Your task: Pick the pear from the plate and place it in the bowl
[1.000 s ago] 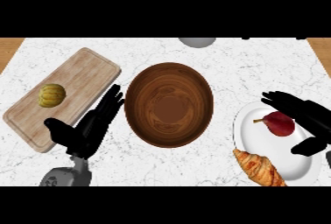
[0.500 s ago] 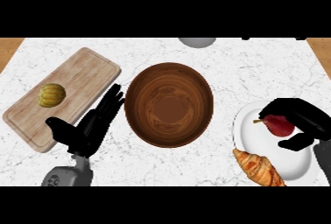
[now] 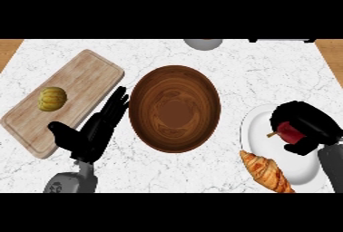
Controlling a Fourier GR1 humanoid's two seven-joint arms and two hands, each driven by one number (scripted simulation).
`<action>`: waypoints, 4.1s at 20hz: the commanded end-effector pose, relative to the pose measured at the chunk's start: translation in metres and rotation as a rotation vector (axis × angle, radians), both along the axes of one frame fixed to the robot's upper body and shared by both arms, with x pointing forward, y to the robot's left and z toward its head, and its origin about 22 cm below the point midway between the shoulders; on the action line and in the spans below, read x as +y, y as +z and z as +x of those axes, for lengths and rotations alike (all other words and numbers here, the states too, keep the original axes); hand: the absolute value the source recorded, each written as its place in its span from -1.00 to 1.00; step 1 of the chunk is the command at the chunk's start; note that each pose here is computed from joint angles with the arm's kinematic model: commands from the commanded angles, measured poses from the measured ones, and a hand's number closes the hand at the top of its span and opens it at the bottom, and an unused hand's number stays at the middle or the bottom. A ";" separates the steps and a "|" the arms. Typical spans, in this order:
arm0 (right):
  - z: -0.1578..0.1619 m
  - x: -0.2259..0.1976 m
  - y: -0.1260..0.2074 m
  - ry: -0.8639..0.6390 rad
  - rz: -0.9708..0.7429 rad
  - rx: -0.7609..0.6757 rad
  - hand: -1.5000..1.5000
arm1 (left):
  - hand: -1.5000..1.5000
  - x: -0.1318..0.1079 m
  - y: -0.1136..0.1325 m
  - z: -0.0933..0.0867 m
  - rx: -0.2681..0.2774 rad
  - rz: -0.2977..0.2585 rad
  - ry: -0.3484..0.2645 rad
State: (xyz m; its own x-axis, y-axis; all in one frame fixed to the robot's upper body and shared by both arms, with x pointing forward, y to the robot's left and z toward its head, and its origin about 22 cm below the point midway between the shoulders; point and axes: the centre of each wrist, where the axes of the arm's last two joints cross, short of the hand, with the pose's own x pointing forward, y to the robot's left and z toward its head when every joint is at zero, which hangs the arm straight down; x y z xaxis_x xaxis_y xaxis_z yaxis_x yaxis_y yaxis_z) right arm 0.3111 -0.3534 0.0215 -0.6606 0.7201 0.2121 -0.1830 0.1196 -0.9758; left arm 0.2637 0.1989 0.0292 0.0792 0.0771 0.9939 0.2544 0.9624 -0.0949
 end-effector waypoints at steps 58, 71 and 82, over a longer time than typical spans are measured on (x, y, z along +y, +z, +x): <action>0.006 0.365 0.179 -1.025 0.063 -0.321 1.00 | 0.00 -0.001 -0.007 -0.002 0.008 -0.006 -0.015; 0.074 0.325 0.102 -1.150 0.166 -0.055 -1.00 | 0.00 -0.013 0.002 0.003 -0.006 -0.017 -0.044; 0.031 0.319 0.121 -0.941 0.971 -0.256 -1.00 | 0.00 -0.003 0.002 0.011 0.015 0.009 -0.017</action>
State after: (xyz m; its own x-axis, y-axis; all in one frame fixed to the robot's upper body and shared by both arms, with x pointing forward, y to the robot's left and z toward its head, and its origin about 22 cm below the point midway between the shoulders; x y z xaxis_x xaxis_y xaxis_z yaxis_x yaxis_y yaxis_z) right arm 0.3654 -0.0393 0.1469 0.0401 0.6937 0.7191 0.4243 0.6398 -0.6408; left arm 0.2723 0.1961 0.0301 0.0891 0.0759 0.9931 0.2738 0.9568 -0.0977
